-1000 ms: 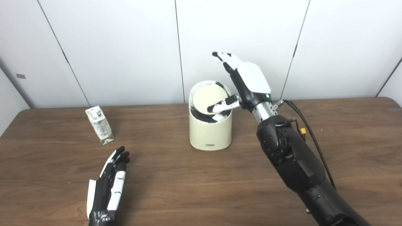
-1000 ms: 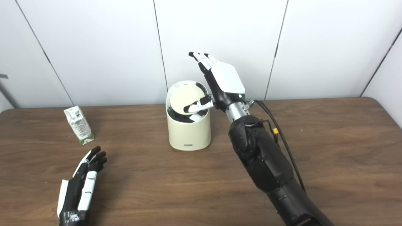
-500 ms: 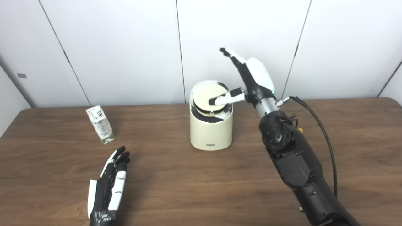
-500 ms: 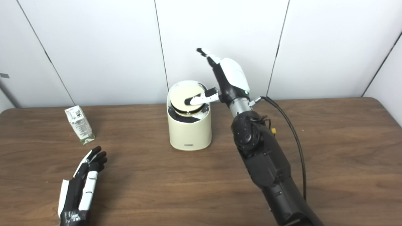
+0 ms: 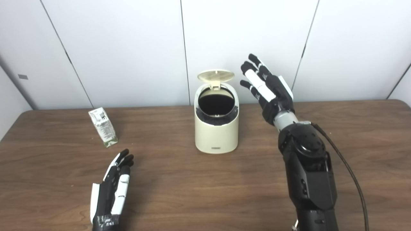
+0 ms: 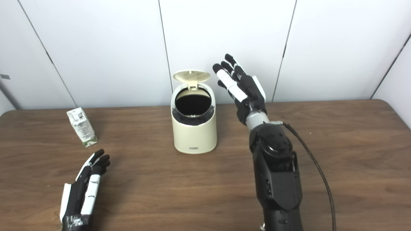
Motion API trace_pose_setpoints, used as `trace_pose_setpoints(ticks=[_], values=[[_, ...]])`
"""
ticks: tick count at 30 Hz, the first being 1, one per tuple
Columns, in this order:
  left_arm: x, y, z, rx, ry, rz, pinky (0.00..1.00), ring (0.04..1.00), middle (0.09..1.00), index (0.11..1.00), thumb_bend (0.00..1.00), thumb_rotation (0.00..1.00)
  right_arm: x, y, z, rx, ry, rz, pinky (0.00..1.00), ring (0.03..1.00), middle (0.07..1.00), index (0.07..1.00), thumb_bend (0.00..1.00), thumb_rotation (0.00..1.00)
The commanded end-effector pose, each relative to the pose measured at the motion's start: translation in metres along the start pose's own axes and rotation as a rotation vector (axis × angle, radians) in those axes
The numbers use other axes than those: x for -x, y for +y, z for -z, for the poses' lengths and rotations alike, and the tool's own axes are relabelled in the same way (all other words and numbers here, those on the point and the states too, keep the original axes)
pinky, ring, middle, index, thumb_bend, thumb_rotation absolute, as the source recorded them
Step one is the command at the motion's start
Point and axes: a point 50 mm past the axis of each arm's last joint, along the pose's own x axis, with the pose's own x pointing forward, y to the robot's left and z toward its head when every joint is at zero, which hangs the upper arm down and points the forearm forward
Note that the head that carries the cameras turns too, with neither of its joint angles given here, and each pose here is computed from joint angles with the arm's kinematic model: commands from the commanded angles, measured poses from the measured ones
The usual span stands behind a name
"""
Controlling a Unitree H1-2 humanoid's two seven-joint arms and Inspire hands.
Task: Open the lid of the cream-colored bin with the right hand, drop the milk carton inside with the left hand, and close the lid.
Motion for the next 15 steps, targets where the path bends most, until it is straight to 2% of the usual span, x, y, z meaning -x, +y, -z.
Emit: trace_pose_setpoints(ticks=[1, 3, 7, 9, 15], values=[[0.01, -0.005, 0.013, 0.0, 0.047, -0.002, 0.88, 0.845, 0.853, 0.918, 0.53, 0.86, 0.01, -0.007, -0.013, 0.029, -0.053, -0.012, 0.88, 0.929, 0.921, 0.887, 0.42, 0.6], [0.01, -0.004, 0.013, 0.003, 0.046, -0.001, 0.88, 0.845, 0.854, 0.918, 0.54, 0.86, 0.024, -0.014, -0.008, 0.055, -0.047, -0.013, 0.88, 0.935, 0.93, 0.915, 0.43, 0.64], [0.009, -0.003, 0.013, 0.012, 0.046, 0.0, 0.89, 0.852, 0.856, 0.919, 0.54, 0.85, 0.049, -0.022, 0.003, 0.083, -0.024, 0.015, 0.85, 0.9, 0.916, 0.928, 0.44, 0.52], [0.009, -0.003, 0.013, 0.007, 0.044, 0.001, 0.9, 0.852, 0.855, 0.919, 0.54, 0.85, 0.059, -0.025, 0.009, 0.075, -0.009, 0.032, 0.85, 0.906, 0.916, 0.915, 0.46, 0.51], [0.009, -0.001, 0.013, 0.002, 0.041, -0.001, 0.88, 0.846, 0.85, 0.916, 0.54, 0.85, 0.092, -0.034, 0.027, 0.108, 0.036, 0.074, 0.9, 0.94, 0.944, 0.929, 0.44, 0.56]])
